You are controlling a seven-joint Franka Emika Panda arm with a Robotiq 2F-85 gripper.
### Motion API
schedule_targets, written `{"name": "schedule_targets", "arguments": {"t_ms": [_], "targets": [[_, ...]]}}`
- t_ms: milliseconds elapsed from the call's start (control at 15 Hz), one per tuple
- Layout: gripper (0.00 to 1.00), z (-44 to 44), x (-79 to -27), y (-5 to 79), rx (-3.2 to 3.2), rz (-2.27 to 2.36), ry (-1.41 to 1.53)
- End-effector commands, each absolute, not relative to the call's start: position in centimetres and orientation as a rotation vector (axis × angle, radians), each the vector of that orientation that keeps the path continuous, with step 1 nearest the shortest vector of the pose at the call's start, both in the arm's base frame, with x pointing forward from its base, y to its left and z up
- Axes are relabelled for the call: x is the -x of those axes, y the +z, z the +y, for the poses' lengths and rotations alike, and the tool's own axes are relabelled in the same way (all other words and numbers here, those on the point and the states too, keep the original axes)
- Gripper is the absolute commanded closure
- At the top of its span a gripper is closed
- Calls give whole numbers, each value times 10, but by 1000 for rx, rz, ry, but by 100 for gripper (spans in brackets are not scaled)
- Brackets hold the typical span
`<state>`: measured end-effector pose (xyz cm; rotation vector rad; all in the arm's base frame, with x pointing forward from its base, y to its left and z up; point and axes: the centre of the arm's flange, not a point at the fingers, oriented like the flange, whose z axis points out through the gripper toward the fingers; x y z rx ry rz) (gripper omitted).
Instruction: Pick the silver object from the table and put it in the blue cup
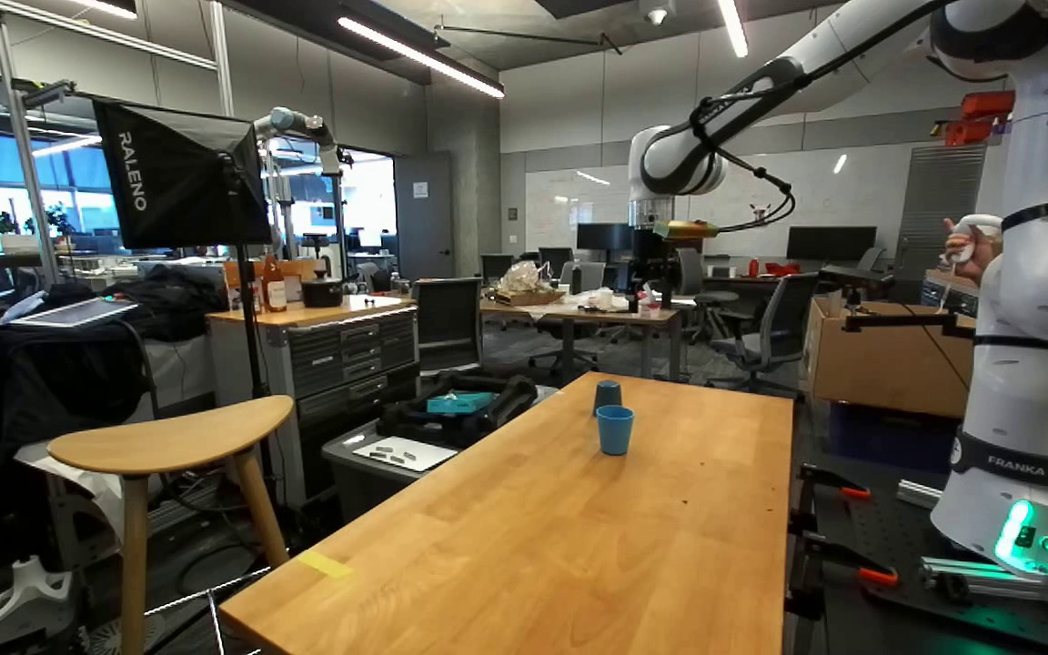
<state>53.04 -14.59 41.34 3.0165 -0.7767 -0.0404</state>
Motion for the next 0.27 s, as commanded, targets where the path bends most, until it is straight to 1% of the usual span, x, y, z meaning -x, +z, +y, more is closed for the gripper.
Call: {"name": "schedule_targets", "arguments": {"t_ms": [0, 200], "targets": [[0, -147, -527, 418, -3022, -759, -56], [0, -150, -523, 422, -3028, -739, -77]]}}
